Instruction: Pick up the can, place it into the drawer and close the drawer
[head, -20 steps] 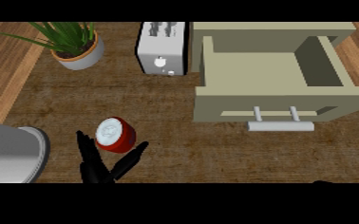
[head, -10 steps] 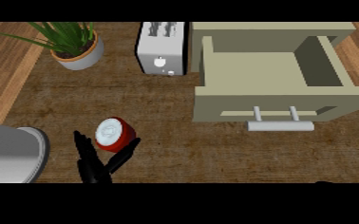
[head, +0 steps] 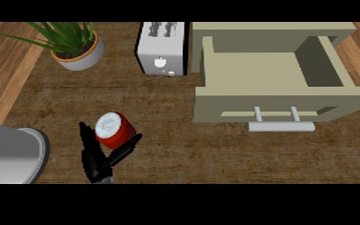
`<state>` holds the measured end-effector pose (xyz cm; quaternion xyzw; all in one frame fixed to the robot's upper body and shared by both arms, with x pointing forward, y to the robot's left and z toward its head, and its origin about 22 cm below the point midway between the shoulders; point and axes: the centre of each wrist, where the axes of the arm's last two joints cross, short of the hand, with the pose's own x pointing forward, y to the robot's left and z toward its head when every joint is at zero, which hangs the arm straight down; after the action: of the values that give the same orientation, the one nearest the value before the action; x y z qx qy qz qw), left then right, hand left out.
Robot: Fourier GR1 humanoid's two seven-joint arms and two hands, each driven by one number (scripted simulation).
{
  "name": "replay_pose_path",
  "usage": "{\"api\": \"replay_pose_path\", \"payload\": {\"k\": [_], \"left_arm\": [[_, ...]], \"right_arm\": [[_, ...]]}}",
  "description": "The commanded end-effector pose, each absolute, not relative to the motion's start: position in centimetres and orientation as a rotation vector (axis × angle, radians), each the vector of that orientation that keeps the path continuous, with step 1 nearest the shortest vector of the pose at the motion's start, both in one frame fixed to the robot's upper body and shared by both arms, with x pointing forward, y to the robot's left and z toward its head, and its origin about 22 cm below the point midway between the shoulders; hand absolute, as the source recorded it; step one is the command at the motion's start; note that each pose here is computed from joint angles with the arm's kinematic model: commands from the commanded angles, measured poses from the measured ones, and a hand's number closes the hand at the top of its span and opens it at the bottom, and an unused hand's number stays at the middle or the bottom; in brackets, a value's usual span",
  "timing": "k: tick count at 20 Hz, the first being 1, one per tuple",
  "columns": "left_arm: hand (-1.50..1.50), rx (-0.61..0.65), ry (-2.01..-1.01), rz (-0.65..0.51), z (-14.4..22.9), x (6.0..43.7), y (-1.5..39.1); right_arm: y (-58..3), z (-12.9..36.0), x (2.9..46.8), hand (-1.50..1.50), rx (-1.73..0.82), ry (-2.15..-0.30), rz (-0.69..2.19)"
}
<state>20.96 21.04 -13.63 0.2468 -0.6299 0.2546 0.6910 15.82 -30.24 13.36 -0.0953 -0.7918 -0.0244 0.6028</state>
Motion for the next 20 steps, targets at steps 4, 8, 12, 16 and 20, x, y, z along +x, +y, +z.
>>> {"api": "replay_pose_path", "payload": {"k": [4,8,12,16,20], "left_arm": [[1.5,0.443,-1.443,0.509,-13.3,23.1,20.5],[1.5,0.401,-1.467,0.513,-13.3,22.9,20.1],[1.5,0.37,-1.533,0.509,-14.1,25.3,19.3],[1.5,0.281,-1.57,0.393,-11.7,27.7,22.6],[1.5,0.069,-1.583,0.177,-10.4,30.5,22.0]], "right_arm": [[-30.6,13.7,15.6,-1.5,-0.204,-1.846,-0.074],[-28.9,13.8,16.2,-1.5,-0.227,-1.873,-0.063],[-28.7,14.5,17.2,-1.5,-0.259,-1.859,-0.056],[-29.8,12.8,18.1,-1.5,-0.25,-1.86,-0.052],[-29.4,14.1,17.4,-1.5,-0.226,-1.865,-0.036]]}}
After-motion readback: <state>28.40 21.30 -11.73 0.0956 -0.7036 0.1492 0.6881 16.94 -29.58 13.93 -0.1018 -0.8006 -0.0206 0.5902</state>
